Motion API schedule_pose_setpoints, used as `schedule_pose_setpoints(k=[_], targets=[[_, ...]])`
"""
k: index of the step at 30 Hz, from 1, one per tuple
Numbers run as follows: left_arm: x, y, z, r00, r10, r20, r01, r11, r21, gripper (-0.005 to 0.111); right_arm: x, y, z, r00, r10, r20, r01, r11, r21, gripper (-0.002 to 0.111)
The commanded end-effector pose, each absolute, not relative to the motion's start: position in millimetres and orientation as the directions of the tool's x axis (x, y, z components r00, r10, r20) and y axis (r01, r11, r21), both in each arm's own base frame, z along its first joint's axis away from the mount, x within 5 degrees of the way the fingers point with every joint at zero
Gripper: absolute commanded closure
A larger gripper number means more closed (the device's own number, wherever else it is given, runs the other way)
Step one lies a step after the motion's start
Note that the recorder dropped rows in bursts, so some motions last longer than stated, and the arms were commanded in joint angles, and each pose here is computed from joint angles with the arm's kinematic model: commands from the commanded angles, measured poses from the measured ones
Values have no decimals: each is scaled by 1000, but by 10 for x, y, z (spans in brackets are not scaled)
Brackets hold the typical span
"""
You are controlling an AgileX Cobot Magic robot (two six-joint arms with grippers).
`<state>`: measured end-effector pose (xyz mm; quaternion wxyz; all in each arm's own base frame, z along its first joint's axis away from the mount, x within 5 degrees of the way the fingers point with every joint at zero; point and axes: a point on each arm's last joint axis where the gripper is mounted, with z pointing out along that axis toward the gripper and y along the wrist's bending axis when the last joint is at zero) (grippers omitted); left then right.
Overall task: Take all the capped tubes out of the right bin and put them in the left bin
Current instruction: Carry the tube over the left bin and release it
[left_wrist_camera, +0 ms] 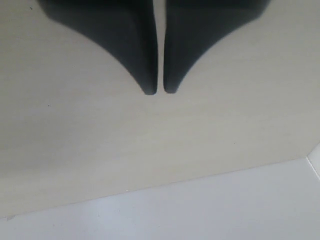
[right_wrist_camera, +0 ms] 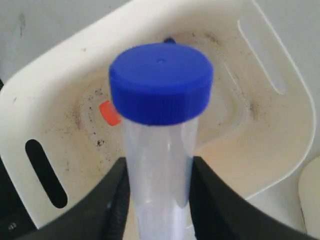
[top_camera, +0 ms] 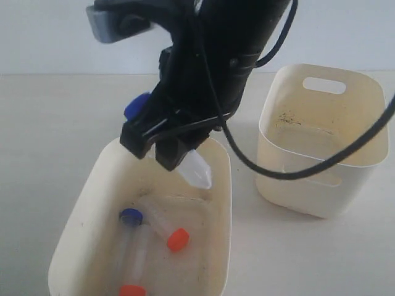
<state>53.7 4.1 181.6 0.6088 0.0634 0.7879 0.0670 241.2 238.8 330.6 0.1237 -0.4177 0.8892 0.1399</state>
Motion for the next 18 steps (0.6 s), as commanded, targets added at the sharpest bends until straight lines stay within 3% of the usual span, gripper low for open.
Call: schedule_pose_setpoints(k=[1, 2, 4, 5, 6, 18], targets=[[537, 39, 1831, -244, 170, -955, 17, 985, 171, 102, 2439, 2478, 3162, -622, -726, -293, -778, 615, 129, 41], [537, 39, 1831, -244, 170, -955, 17, 985, 171, 102, 2452, 2485, 3134, -662, -696, -278, -745, 652, 141, 42], [537, 39, 1831, -244, 170, -955, 17, 985, 171, 102, 2477, 2493, 3088, -745, -619, -248, -661, 733, 160, 63], [537, 39, 1831, -244, 170, -955, 17, 985, 171, 102, 2485, 2486, 3084, -747, -617, -247, -658, 738, 149, 81], [537, 39, 1831, -244, 170, -955, 17, 985, 171, 102, 2495, 2475, 3082, -730, -636, -250, -676, 726, 127, 107], [537, 39, 1831, -244, 170, -955, 17, 985, 171, 102, 2485, 2343, 3247, -698, -651, -300, -687, 726, 23, 105]])
